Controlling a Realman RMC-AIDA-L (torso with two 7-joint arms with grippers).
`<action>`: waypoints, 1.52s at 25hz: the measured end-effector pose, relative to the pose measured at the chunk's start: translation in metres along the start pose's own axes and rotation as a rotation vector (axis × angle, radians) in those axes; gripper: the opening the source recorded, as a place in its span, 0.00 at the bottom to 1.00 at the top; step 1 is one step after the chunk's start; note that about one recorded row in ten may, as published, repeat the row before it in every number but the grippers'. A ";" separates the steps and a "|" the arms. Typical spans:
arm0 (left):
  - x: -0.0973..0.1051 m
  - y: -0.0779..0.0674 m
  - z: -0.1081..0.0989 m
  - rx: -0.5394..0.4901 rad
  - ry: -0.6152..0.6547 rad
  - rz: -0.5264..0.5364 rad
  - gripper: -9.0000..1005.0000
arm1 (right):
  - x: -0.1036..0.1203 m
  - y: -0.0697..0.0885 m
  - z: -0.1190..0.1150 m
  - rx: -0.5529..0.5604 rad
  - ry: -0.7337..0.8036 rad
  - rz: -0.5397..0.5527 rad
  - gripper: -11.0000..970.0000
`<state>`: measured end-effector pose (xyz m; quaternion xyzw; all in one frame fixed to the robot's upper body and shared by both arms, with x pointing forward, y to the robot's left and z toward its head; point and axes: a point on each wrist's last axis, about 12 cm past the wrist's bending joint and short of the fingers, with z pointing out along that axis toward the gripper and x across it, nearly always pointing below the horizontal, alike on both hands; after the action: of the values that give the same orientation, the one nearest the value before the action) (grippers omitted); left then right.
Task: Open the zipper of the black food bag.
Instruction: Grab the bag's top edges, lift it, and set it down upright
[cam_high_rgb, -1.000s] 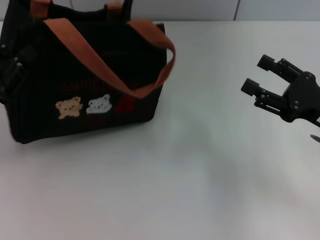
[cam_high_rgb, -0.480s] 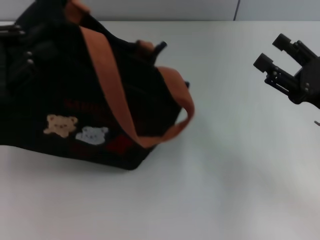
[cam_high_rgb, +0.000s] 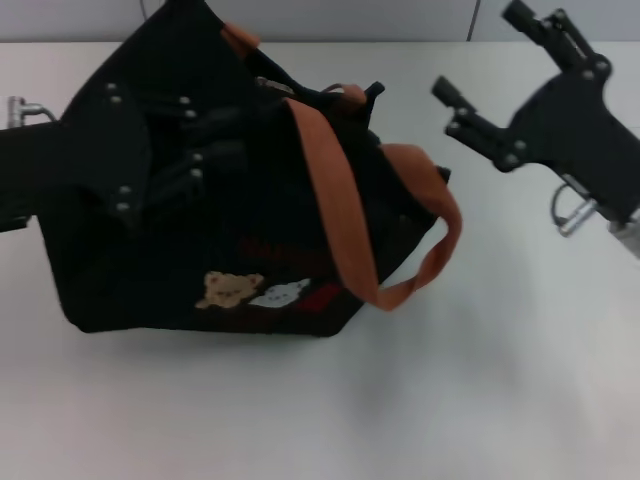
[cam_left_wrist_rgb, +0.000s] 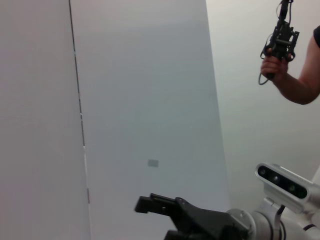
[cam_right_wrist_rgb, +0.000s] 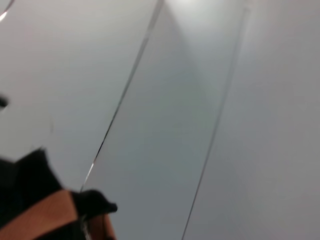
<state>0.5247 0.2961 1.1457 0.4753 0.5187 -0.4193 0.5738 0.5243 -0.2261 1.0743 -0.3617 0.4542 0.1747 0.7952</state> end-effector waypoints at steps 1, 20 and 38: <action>0.000 0.001 0.004 0.011 0.002 0.000 0.20 | 0.002 0.004 0.010 -0.009 0.011 -0.089 0.86; 0.001 0.007 0.008 -0.024 0.015 0.001 0.20 | 0.011 0.046 0.053 -0.194 0.040 -0.402 0.86; -0.003 0.016 -0.010 -0.169 -0.047 0.004 0.20 | 0.005 0.056 0.042 -0.196 -0.001 -0.355 0.86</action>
<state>0.5377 0.3085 1.1503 0.4162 0.5377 -0.3838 0.6248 0.5175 -0.1574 1.0601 -0.5115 0.3636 0.0754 0.7749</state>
